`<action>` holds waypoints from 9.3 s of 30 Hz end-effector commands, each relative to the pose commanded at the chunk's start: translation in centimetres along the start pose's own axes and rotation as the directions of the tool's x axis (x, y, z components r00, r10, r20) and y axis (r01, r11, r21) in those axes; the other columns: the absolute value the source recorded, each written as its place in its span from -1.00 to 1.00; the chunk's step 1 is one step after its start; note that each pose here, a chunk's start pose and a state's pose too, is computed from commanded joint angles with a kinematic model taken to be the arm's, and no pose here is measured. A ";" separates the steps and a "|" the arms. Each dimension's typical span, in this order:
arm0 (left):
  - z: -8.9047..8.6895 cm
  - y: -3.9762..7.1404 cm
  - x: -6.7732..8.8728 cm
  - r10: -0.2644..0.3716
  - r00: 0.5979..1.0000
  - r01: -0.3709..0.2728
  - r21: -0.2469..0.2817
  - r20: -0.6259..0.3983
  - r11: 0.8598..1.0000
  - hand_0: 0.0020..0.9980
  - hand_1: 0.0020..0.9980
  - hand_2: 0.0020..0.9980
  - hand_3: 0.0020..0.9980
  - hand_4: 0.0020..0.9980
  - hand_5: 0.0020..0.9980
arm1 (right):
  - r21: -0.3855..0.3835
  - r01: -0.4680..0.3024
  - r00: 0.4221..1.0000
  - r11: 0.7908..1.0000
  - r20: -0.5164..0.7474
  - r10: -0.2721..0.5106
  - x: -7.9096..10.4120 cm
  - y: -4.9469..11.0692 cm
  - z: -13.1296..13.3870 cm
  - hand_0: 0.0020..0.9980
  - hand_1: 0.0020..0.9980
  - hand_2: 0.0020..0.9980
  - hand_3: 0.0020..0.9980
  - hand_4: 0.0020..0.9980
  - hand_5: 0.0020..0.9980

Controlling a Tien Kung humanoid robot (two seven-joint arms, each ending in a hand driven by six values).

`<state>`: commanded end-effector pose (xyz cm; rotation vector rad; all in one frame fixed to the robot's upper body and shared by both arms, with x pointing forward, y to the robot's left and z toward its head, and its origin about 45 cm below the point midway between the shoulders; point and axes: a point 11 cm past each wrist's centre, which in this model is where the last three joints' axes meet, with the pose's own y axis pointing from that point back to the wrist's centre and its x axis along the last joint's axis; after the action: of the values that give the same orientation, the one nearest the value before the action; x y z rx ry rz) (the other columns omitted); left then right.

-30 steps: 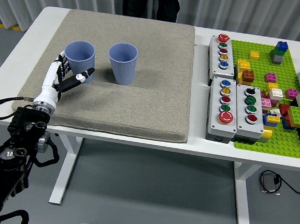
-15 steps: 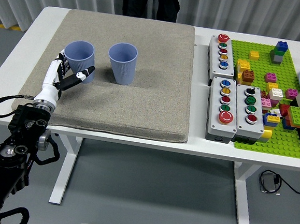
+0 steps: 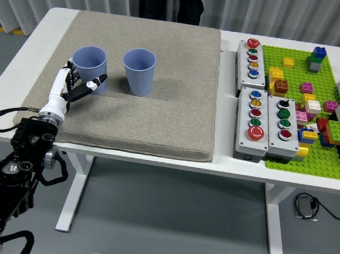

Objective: Pick cup pour cup place

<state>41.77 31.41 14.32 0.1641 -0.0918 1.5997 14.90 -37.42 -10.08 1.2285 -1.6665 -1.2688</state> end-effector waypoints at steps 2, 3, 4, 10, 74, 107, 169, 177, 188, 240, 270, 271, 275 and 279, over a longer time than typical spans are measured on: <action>0.0 -0.1 0.0 0.001 1.000 -0.001 0.000 0.001 1.000 0.75 0.81 1.00 1.00 0.94 -0.30 | 0.001 0.001 1.000 1.000 0.000 -0.001 0.0 0.0 -0.1 0.32 0.30 0.33 0.27 -0.02 -0.74; 0.0 -0.1 0.0 0.001 1.000 -0.001 0.001 0.002 1.000 0.75 0.81 1.00 1.00 0.94 -0.30 | 0.001 0.001 1.000 1.000 0.000 -0.001 0.0 0.0 -0.1 0.32 0.30 0.33 0.27 -0.02 -0.74; 0.0 -0.1 0.0 0.001 1.000 -0.001 0.001 0.002 1.000 0.75 0.81 1.00 1.00 0.94 -0.30 | 0.001 0.001 1.000 1.000 0.000 -0.001 -0.1 0.0 -0.1 0.32 0.30 0.33 0.27 -0.02 -0.74; 0.0 -0.2 -0.1 -0.001 1.000 0.001 0.003 0.005 1.000 0.76 0.81 1.00 1.00 0.94 -0.28 | 0.002 0.002 1.000 1.000 -0.001 -0.002 -0.1 0.0 -0.2 0.33 0.30 0.33 0.27 -0.02 -0.74; 0.2 -1.2 0.4 0.007 1.000 -0.008 0.022 0.028 1.000 0.75 0.79 1.00 1.00 0.92 -0.23 | 0.007 0.007 1.000 1.000 -0.008 -0.007 -0.3 0.0 -0.5 0.33 0.30 0.33 0.27 -0.02 -0.74; -0.4 -0.9 0.1 0.044 0.998 -0.045 0.035 0.042 0.998 0.55 0.55 0.85 1.00 0.87 -0.26 | -0.001 0.005 1.000 1.000 -0.012 -0.005 -0.1 0.0 -0.2 0.33 0.30 0.33 0.27 -0.02 -0.74; -0.2 -1.2 -0.1 0.067 0.997 -0.068 0.031 0.049 0.997 0.31 0.24 0.47 0.87 0.61 -0.49 | 0.002 0.004 1.000 1.000 -0.015 -0.004 -0.1 0.0 -0.4 0.32 0.30 0.33 0.27 -0.02 -0.74; 0.0 -1.2 0.0 0.075 0.996 -0.077 0.024 0.048 0.997 0.23 0.15 0.35 0.83 0.57 -0.56 | 0.005 0.005 1.000 1.000 -0.015 -0.005 -0.2 0.0 -0.6 0.32 0.30 0.33 0.27 -0.02 -0.74; 0.5 -1.3 0.1 0.083 0.996 -0.084 0.008 0.043 0.996 0.20 0.11 0.31 0.79 0.57 -0.55 | 0.009 0.005 1.000 1.000 -0.012 -0.005 -0.2 0.0 -0.8 0.33 0.30 0.33 0.27 -0.02 -0.74; 4.4 -1.0 1.1 0.132 0.959 -0.102 -0.129 0.250 0.986 -0.01 0.09 0.26 0.71 0.37 -0.74 | 0.015 -0.007 1.000 1.000 -0.009 0.007 0.4 0.1 -1.0 0.32 0.29 0.32 0.27 -0.02 -0.74; 9.3 -1.5 -1.2 0.122 0.770 0.035 -0.232 0.627 0.972 0.01 0.11 0.26 0.69 0.30 -0.82 | 0.022 -0.017 1.000 1.000 -0.005 0.018 0.8 0.2 -1.2 0.32 0.29 0.32 0.27 -0.02 -0.75; 9.4 -1.6 -1.1 0.128 0.757 0.032 -0.232 0.640 0.972 0.01 0.11 0.26 0.69 0.30 -0.82 | 0.021 -0.018 1.000 1.000 -0.006 0.018 0.8 0.2 -1.2 0.32 0.29 0.32 0.27 -0.02 -0.74; 9.8 -1.8 -0.8 0.139 0.708 0.039 -0.234 0.693 0.971 0.01 0.11 0.26 0.69 0.30 -0.82 | 0.019 -0.020 1.000 1.000 -0.006 0.020 1.0 0.2 -1.1 0.32 0.29 0.32 0.27 -0.02 -0.74; 9.9 -2.0 -0.5 0.137 0.641 0.056 -0.223 0.755 0.973 0.01 0.12 0.26 0.69 0.30 -0.82 | 0.015 -0.023 1.000 1.000 -0.009 0.023 1.1 0.3 -0.9 0.32 0.29 0.32 0.27 -0.02 -0.75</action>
<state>44.21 29.36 23.91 0.6710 -0.9583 1.4469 15.29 -38.73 -9.61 1.2180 -1.6818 -1.2376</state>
